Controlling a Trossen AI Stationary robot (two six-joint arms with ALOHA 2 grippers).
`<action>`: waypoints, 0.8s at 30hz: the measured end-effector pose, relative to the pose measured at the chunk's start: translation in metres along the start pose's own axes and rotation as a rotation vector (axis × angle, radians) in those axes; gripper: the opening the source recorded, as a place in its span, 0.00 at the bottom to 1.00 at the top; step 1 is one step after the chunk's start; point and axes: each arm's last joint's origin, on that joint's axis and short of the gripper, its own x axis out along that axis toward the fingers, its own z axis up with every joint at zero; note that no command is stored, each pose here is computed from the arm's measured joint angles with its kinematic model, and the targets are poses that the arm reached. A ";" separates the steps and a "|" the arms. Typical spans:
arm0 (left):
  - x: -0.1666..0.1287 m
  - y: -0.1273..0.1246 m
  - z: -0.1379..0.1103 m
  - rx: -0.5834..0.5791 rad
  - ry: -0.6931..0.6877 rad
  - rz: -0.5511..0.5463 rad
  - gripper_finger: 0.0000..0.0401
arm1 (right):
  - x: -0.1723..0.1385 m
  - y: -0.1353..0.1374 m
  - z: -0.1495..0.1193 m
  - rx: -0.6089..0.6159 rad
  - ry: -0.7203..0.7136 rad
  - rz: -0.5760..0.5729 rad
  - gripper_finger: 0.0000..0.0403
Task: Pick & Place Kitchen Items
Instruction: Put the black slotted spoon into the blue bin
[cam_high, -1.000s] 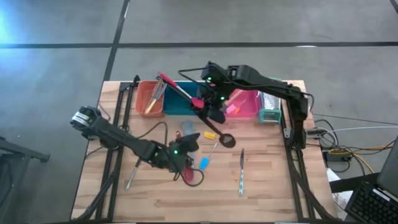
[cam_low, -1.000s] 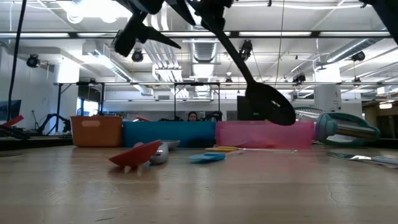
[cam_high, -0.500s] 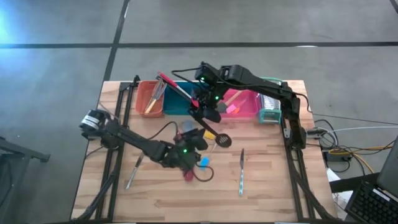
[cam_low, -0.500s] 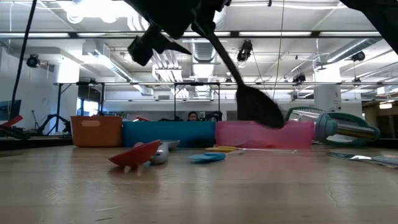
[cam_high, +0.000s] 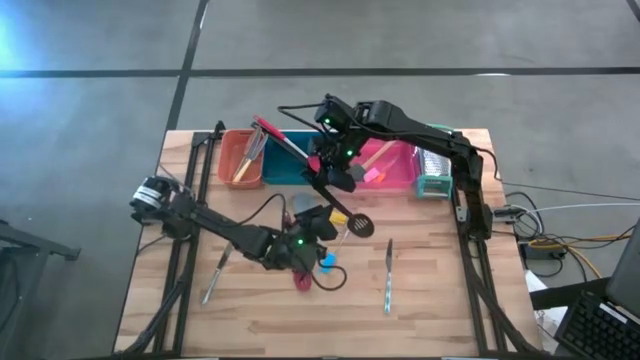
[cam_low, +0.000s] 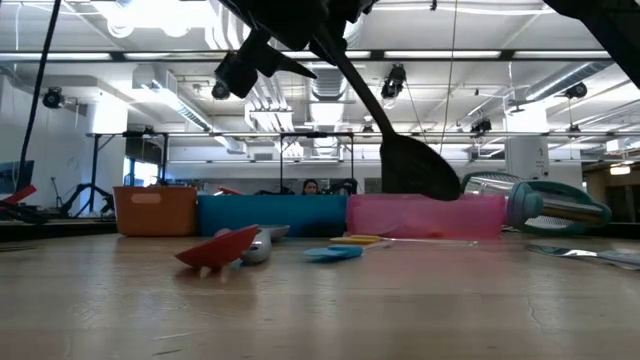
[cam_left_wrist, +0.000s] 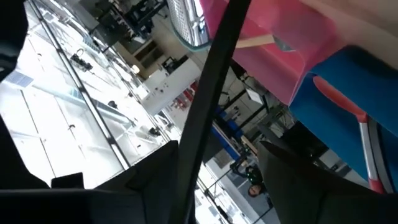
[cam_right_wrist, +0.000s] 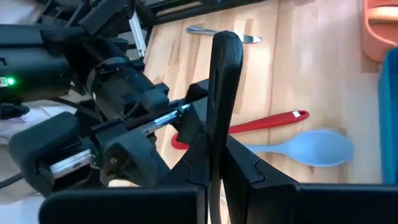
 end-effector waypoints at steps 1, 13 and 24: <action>0.002 0.000 -0.001 -0.003 -0.005 -0.001 0.56 | 0.000 0.000 0.000 0.006 -0.003 0.007 0.03; 0.021 0.006 -0.007 0.047 -0.007 0.022 0.55 | 0.008 0.004 0.001 0.020 -0.007 0.052 0.03; 0.021 0.005 -0.005 0.062 -0.093 0.036 0.52 | 0.008 0.003 0.002 -0.010 -0.021 0.050 0.03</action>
